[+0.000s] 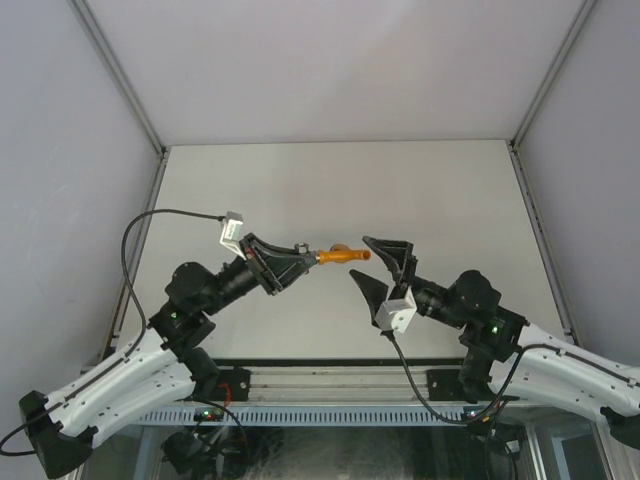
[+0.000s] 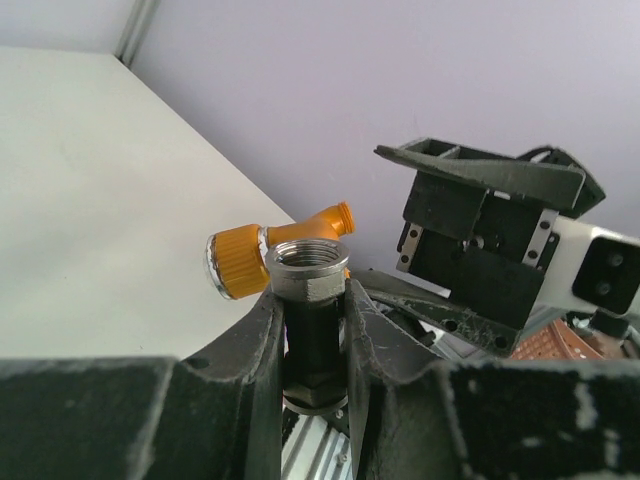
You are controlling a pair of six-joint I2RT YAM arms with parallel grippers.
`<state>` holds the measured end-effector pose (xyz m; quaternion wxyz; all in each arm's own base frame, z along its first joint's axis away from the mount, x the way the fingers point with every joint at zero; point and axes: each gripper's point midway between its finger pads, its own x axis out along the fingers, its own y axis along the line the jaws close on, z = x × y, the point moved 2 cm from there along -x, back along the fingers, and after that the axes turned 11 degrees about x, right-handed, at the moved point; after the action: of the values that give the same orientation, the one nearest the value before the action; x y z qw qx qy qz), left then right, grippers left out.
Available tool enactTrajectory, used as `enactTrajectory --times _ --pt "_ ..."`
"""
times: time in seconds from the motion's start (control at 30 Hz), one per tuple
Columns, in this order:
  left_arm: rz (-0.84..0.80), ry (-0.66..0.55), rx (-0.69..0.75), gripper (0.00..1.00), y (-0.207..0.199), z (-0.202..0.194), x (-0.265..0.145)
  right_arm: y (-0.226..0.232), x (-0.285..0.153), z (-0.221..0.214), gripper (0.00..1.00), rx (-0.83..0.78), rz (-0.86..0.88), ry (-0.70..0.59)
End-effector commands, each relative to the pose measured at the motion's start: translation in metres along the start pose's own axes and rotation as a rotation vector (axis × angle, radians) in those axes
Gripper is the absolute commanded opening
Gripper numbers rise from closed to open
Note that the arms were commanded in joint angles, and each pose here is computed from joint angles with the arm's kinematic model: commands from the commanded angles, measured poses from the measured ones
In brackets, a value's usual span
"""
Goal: Install the water faucets
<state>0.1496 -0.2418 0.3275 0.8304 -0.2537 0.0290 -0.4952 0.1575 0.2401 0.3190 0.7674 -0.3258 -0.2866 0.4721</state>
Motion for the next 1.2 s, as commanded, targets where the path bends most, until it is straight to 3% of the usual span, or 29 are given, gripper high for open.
enactTrajectory --times 0.0,0.3,0.53,0.67,0.77,0.9,1.17 --pt "-0.167 -0.119 0.032 0.00 -0.044 0.048 -0.002 -0.006 0.010 0.032 0.73 0.257 0.076 -0.106" --pt "-0.238 -0.115 0.079 0.00 -0.055 0.049 -0.005 0.008 0.020 0.032 0.62 0.664 0.215 -0.093" --pt "-0.274 -0.125 0.107 0.00 -0.062 0.053 -0.008 0.012 0.023 0.023 0.56 0.799 0.227 -0.042" --pt "-0.297 -0.125 0.119 0.00 -0.065 0.053 -0.009 0.002 0.025 0.019 0.38 0.926 0.168 -0.031" --pt "-0.300 -0.129 0.171 0.00 -0.063 0.050 -0.010 0.000 0.023 0.024 0.19 1.049 0.191 -0.043" --pt "-0.311 -0.132 0.271 0.00 -0.059 0.044 -0.010 0.001 0.021 0.038 0.00 1.314 0.270 -0.051" --pt "-0.447 -0.029 0.576 0.00 -0.063 0.023 -0.012 -0.012 0.018 0.056 0.00 1.845 0.465 0.027"
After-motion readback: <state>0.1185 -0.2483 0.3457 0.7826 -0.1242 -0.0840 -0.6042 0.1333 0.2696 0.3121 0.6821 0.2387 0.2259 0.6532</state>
